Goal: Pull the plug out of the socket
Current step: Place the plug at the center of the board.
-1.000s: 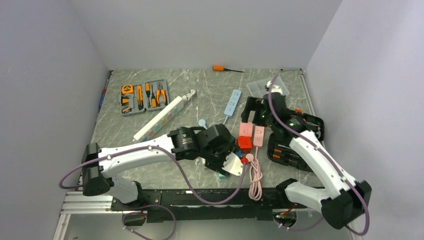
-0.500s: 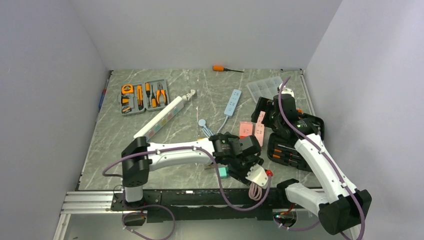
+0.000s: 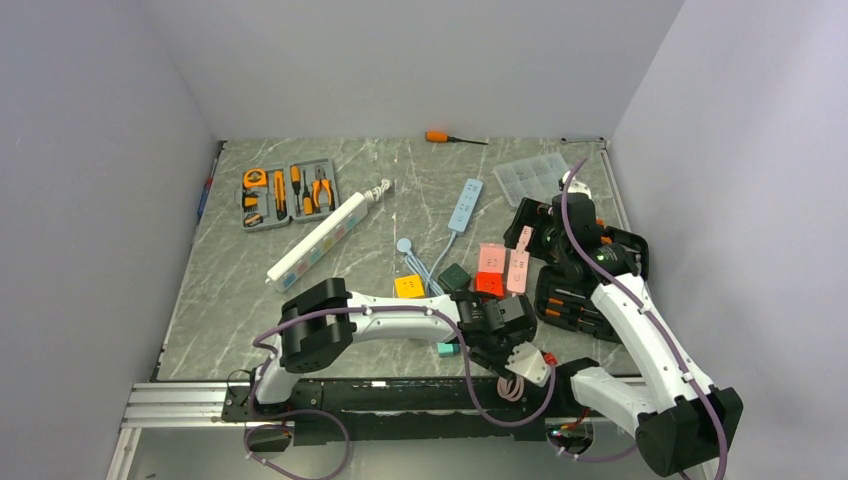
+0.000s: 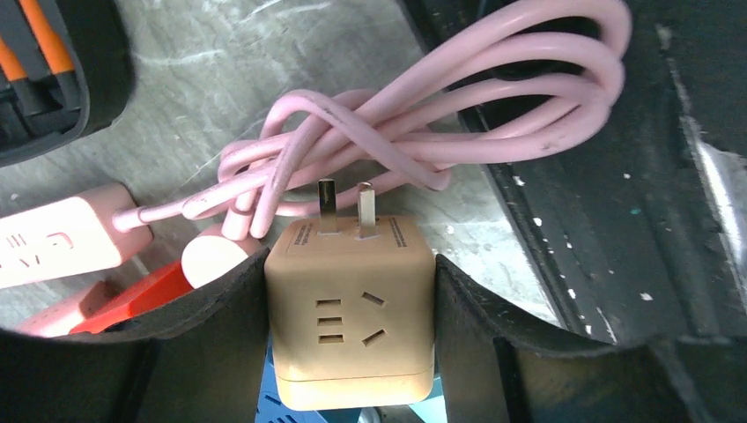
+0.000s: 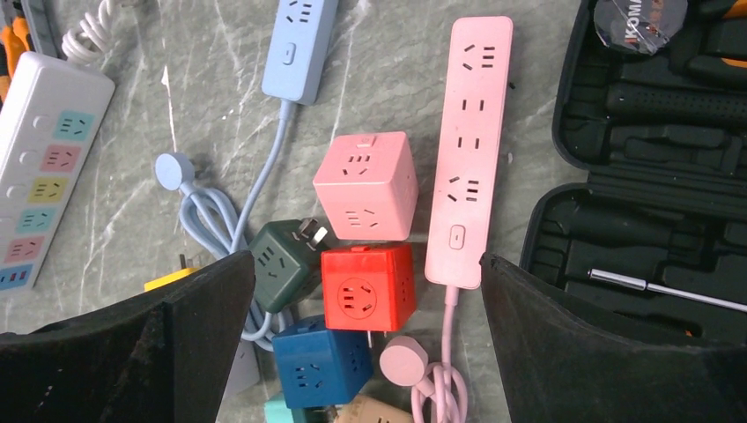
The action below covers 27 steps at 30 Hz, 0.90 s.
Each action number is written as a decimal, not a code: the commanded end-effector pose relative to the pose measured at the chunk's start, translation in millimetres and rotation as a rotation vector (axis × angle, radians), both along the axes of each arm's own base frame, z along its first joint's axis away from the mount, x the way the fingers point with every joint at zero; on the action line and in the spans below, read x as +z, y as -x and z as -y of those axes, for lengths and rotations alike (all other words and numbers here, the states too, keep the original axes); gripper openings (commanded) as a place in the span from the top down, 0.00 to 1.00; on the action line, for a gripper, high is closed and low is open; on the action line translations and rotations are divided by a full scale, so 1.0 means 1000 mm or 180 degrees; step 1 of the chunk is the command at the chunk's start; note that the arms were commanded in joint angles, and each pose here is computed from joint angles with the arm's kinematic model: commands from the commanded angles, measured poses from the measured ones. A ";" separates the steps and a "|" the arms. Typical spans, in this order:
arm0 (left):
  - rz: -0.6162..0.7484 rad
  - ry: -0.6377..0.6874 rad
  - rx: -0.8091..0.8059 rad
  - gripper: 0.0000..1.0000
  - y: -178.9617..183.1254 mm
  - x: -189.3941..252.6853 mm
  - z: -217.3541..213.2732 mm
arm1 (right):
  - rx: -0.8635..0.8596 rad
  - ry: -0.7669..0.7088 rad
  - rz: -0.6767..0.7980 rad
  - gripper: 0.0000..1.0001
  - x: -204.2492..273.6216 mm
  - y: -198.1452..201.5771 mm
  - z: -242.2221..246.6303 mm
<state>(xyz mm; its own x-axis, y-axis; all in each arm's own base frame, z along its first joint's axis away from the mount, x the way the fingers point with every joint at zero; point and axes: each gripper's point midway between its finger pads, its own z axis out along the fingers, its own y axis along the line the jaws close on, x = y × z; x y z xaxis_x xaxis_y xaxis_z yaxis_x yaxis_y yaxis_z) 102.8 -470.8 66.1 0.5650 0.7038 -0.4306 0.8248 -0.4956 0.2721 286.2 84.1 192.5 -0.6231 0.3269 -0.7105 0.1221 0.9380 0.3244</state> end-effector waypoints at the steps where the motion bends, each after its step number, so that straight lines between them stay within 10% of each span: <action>1: 0.0204 0.0185 0.0307 0.54 -0.025 0.006 0.009 | 0.0020 -0.0121 0.0156 0.00 0.010 -0.003 -0.004; 5: 0.0225 0.0248 0.0481 0.02 -0.041 0.013 0.002 | 0.0049 -0.0158 0.0161 0.00 0.008 -0.003 -0.007; 15: -0.0325 0.0446 0.0724 0.01 -0.025 0.134 -0.028 | 0.0118 -0.0128 0.0160 0.00 0.012 -0.008 -0.010; 27: -0.0690 0.0870 0.1476 0.01 -0.050 0.281 -0.176 | 0.0520 0.0139 0.0106 0.00 0.018 -0.015 -0.065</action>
<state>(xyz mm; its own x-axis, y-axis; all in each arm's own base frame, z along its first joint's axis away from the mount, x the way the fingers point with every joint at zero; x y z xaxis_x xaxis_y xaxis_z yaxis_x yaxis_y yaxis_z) 186.0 -348.5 329.1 0.2030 0.6923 -0.6925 0.9637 -0.0159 0.2665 290.1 127.4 185.0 -0.6868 0.2309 -0.6892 0.0093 0.9509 0.3092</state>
